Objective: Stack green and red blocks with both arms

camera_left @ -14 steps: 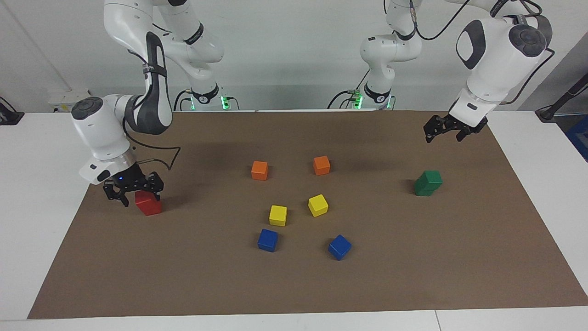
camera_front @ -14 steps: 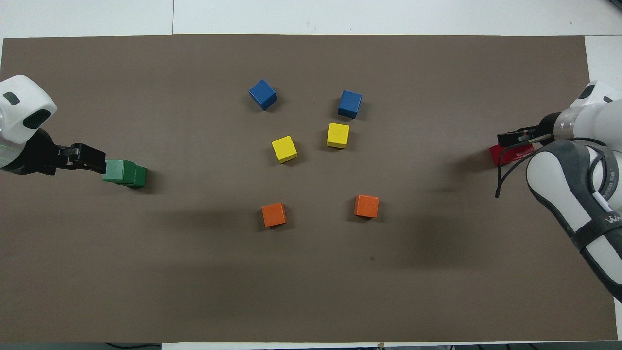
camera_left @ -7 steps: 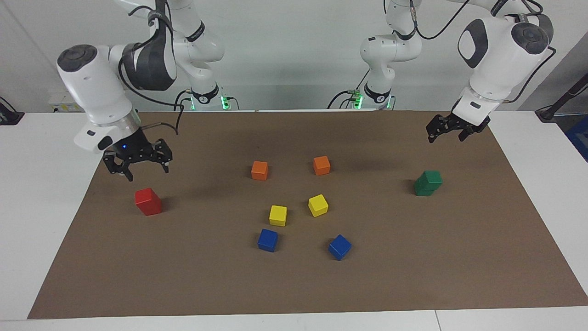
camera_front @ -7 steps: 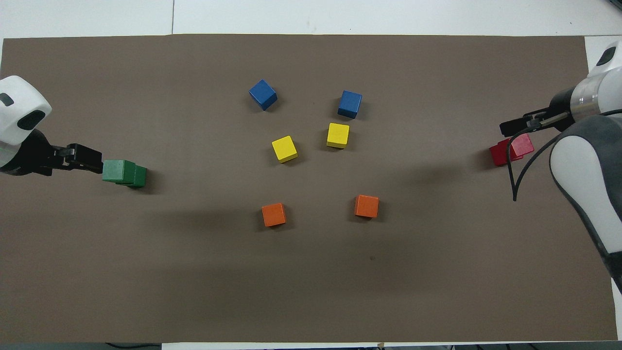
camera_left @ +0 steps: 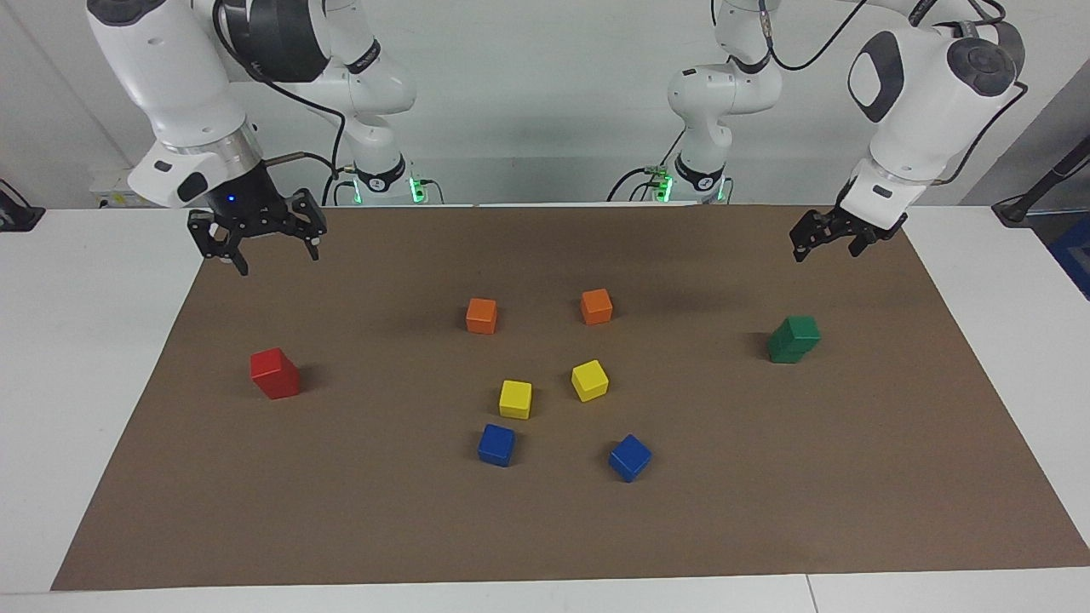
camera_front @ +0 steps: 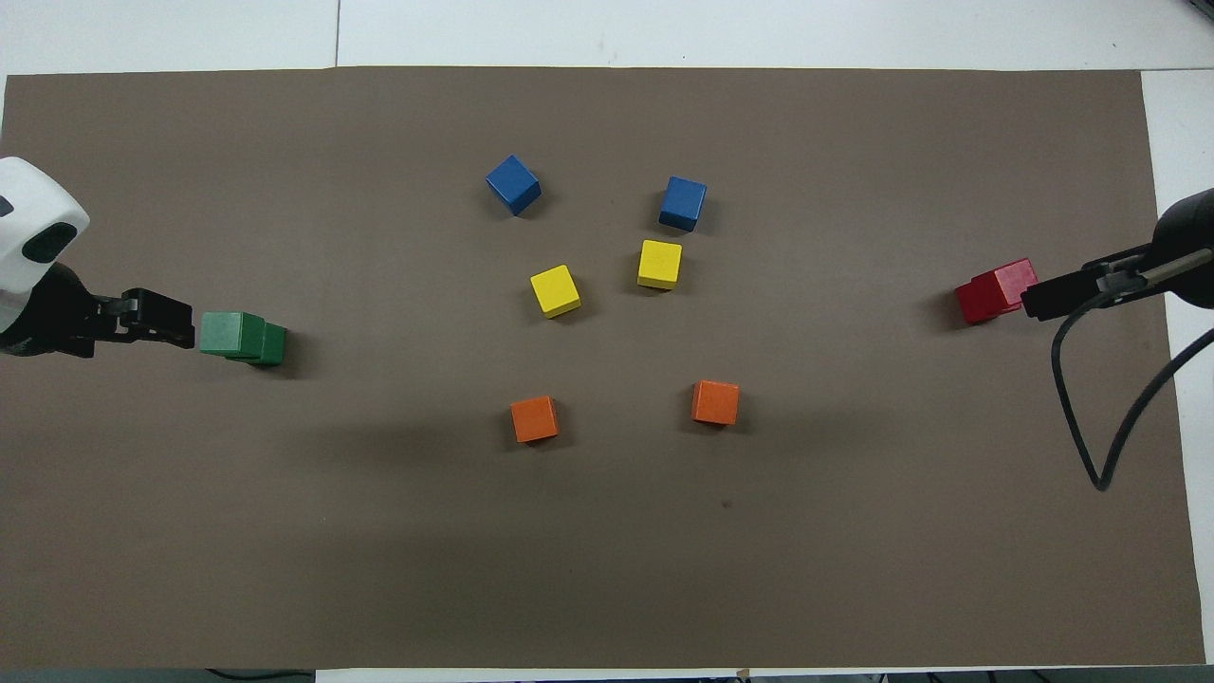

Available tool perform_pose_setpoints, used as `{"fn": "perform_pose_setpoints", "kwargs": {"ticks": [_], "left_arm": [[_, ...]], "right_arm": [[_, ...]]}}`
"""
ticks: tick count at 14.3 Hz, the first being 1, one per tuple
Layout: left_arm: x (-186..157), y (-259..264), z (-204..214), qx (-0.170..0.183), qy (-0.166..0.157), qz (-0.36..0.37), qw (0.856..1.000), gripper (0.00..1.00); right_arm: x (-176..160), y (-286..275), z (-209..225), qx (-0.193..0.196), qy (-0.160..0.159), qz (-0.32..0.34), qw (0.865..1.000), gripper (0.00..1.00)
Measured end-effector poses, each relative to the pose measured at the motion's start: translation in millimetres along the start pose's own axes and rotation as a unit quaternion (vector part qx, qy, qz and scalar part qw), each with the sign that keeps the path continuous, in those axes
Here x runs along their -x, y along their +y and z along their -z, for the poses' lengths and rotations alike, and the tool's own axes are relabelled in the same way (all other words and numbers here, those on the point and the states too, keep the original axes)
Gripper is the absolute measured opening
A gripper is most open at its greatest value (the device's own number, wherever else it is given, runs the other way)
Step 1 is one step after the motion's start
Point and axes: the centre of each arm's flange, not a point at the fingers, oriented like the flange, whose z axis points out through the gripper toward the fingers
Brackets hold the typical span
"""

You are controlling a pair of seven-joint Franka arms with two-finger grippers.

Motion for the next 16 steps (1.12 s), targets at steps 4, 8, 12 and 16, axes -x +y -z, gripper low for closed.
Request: {"fn": "perform_pose_setpoints", "kwargs": {"ticks": [4,8,12,16], "left_arm": [[5,0,20,0.000,0.010,0.000,1.000,1.00],[7,7,29,-0.001,0.016,-0.006,1.000,1.00],[7,9,29,-0.001,0.016,-0.008,1.000,1.00],[7,9,28,-0.001,0.015,-0.008,1.000,1.00]], "right_arm": [[6,3,3,-0.002,-0.008,-0.034,0.999,1.00],[6,5,7,0.000,-0.002,-0.067,0.998,1.00],[6,6,11,-0.001,0.005,-0.070,0.998,1.00],[6,15,12,0.000,0.012,-0.078,0.997,1.00]]}}
